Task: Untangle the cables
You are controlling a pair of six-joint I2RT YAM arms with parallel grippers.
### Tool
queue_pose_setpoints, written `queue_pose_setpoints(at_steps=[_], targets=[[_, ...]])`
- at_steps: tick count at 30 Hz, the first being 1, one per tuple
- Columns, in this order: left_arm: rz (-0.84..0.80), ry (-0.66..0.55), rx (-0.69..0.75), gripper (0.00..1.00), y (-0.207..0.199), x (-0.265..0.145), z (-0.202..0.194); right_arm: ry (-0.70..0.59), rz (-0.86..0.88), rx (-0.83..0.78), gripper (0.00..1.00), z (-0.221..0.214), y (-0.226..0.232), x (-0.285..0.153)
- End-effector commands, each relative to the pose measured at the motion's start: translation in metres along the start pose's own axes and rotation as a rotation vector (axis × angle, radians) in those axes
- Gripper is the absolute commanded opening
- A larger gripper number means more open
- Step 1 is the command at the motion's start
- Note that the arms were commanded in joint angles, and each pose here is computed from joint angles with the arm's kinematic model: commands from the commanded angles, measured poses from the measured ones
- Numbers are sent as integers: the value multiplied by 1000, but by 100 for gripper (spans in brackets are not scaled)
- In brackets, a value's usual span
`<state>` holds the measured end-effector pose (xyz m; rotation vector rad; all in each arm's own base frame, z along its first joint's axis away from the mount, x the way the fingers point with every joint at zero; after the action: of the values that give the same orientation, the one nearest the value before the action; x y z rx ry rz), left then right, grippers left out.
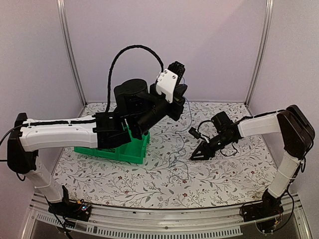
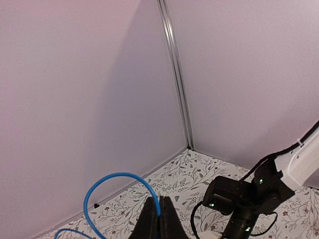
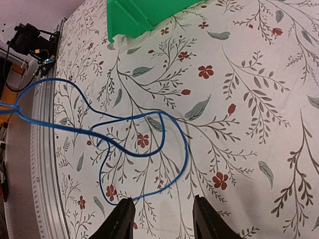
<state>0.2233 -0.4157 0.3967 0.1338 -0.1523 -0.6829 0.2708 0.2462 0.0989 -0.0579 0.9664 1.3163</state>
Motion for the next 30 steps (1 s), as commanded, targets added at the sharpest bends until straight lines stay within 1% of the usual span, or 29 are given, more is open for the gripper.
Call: queue_pose_setpoints(at_steps=[1, 7, 13, 15, 17, 20, 23, 30], targets=[[6, -46, -38, 0, 15, -10, 33, 35, -33, -48, 43, 5, -2, 15], [-11, -92, -35, 0, 21, -17, 68, 88, 32, -84, 42, 1, 16, 40], [-31, -116, -2, 0, 15, -20, 102, 183, 3, -138, 40, -7, 27, 72], [-32, -125, 5, 0, 13, -23, 110, 207, -15, -146, 34, -10, 28, 80], [-29, -135, 13, 0, 12, -26, 118, 234, -42, -139, 24, -15, 25, 87], [-11, -148, 34, 0, 15, -29, 132, 277, -88, -94, 5, -26, 14, 94], [23, -156, 84, 0, 22, -35, 149, 319, -120, -63, 2, -34, 6, 98], [151, -190, 201, 0, 46, -63, 201, 395, -221, -2, 0, -51, -16, 98]])
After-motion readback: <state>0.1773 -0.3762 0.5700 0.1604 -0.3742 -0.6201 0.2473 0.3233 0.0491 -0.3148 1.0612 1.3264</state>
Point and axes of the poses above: each gripper's point midway between its finger pads, its own x axis out along the fingers, its own y axis along the line the jaws close on, z = x × y, the point moved 5 cm from there along -x, back along the fingers
